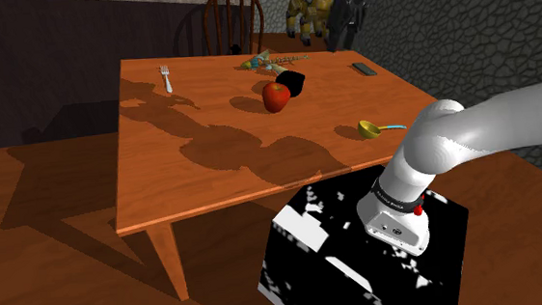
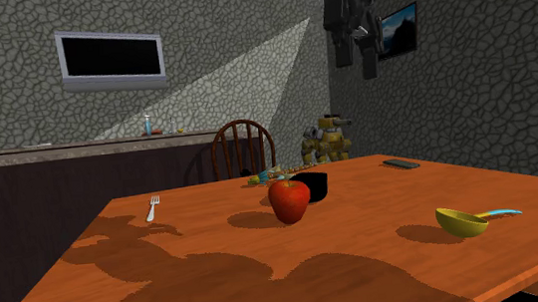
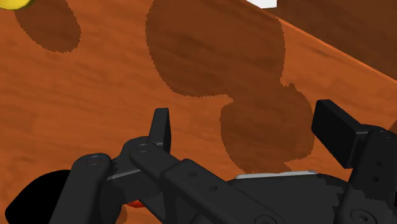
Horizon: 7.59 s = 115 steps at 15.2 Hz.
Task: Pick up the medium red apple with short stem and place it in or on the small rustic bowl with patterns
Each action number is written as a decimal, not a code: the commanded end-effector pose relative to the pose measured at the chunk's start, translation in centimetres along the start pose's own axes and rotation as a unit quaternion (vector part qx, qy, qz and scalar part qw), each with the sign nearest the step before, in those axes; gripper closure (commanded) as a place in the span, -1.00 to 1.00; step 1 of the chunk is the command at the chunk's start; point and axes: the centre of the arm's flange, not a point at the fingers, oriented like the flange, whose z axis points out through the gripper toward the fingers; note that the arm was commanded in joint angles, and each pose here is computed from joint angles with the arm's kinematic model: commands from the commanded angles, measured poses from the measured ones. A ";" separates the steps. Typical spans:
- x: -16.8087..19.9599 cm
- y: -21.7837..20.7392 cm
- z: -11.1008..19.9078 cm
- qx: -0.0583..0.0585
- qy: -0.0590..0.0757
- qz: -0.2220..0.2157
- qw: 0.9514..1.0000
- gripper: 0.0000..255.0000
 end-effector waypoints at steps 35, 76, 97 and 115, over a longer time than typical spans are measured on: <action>23.4 9.8 18.6 -0.100 0.005 -0.158 0.982 -1.00; 22.8 8.2 5.0 -0.100 0.005 -0.158 0.982 1.00; 27.9 24.8 -4.3 -0.100 0.005 -0.158 0.982 1.00; 28.3 25.8 5.1 -0.100 0.005 -0.158 0.982 1.00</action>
